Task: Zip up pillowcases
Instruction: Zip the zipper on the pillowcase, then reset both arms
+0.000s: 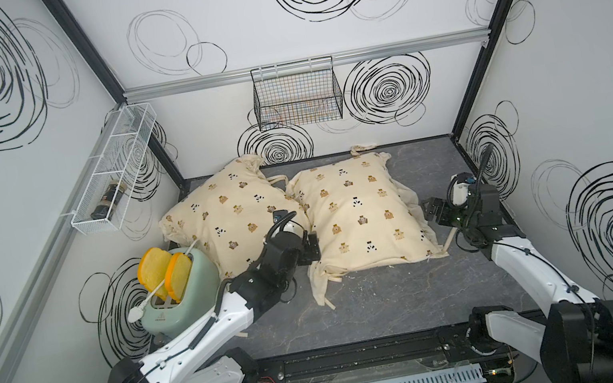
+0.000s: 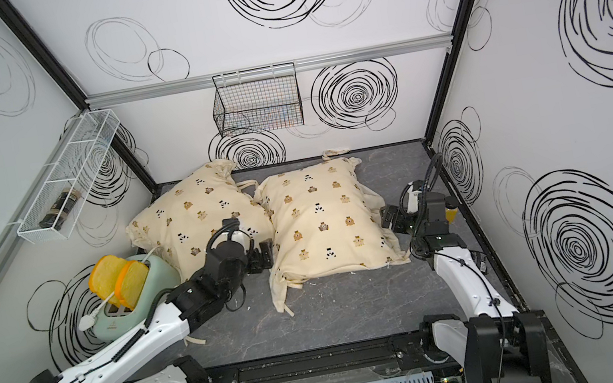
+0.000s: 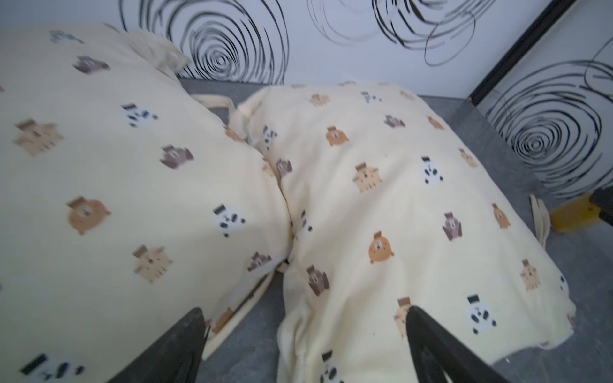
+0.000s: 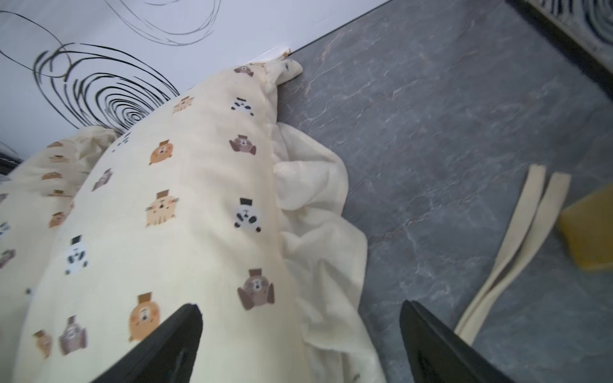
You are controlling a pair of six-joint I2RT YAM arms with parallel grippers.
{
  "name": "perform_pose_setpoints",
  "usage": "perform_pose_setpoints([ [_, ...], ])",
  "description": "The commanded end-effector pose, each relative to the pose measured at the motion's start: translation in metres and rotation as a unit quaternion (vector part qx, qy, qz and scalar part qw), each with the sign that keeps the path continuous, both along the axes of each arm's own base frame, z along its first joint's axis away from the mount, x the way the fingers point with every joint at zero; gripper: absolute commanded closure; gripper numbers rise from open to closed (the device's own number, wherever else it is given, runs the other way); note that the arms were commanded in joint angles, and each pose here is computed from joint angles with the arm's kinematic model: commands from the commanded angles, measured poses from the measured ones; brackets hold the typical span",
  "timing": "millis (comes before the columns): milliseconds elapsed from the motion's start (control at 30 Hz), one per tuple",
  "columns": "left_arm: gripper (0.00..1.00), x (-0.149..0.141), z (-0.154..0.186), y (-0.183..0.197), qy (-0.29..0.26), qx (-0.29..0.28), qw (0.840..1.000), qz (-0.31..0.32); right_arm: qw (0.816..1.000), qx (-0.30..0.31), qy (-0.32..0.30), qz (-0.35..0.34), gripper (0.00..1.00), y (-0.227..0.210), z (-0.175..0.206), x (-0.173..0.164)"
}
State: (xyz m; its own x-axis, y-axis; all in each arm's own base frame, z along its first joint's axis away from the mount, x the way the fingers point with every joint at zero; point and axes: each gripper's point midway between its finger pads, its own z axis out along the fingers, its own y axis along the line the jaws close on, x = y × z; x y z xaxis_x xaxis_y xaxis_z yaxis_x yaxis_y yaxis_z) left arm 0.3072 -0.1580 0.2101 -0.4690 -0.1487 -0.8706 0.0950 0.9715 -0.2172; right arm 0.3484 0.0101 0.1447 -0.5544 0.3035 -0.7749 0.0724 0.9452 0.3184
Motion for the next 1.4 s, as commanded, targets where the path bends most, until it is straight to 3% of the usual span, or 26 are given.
perform_pose_setpoints([
  [0,0.04,0.016,0.009,0.068,-0.054,0.066,0.992,0.098,0.993,-0.097,-0.043,-0.051,0.02,-0.03,0.006,0.023],
  [167,0.04,0.027,-0.006,0.128,-0.072,0.051,0.979,0.182,0.99,-0.103,-0.063,-0.075,0.02,-0.037,-0.012,0.036],
  [300,0.04,0.026,-0.009,0.158,-0.107,0.079,0.963,0.233,0.985,-0.128,-0.085,-0.083,0.02,-0.039,-0.024,0.037],
  [433,0.04,0.025,-0.017,0.181,-0.134,0.113,0.953,0.247,0.981,-0.13,-0.098,-0.103,0.02,-0.045,-0.03,0.032],
  [533,0.04,0.027,-0.019,0.192,-0.162,0.093,0.95,0.252,0.981,-0.126,-0.095,-0.115,0.02,-0.045,-0.034,0.035],
  [900,0.04,0.044,-0.043,0.201,-0.2,0.1,0.943,0.248,0.971,-0.156,-0.143,-0.113,0.02,-0.044,-0.027,0.041],
  [1100,0.04,0.064,-0.055,0.189,-0.184,0.105,0.953,0.214,0.969,-0.153,-0.181,-0.077,0.03,-0.03,-0.023,0.027],
  [1200,0.04,0.063,-0.054,0.179,-0.196,0.116,0.954,0.194,0.958,-0.163,-0.214,-0.096,0.03,-0.035,-0.02,0.019],
  [1300,0.04,0.059,-0.052,0.174,-0.209,0.12,0.952,0.187,0.967,-0.15,-0.182,-0.101,0.03,-0.037,-0.027,0.024],
  [1367,0.04,0.058,-0.052,0.172,-0.213,0.118,0.953,0.18,0.964,-0.154,-0.192,-0.101,0.03,-0.037,-0.025,0.022],
])
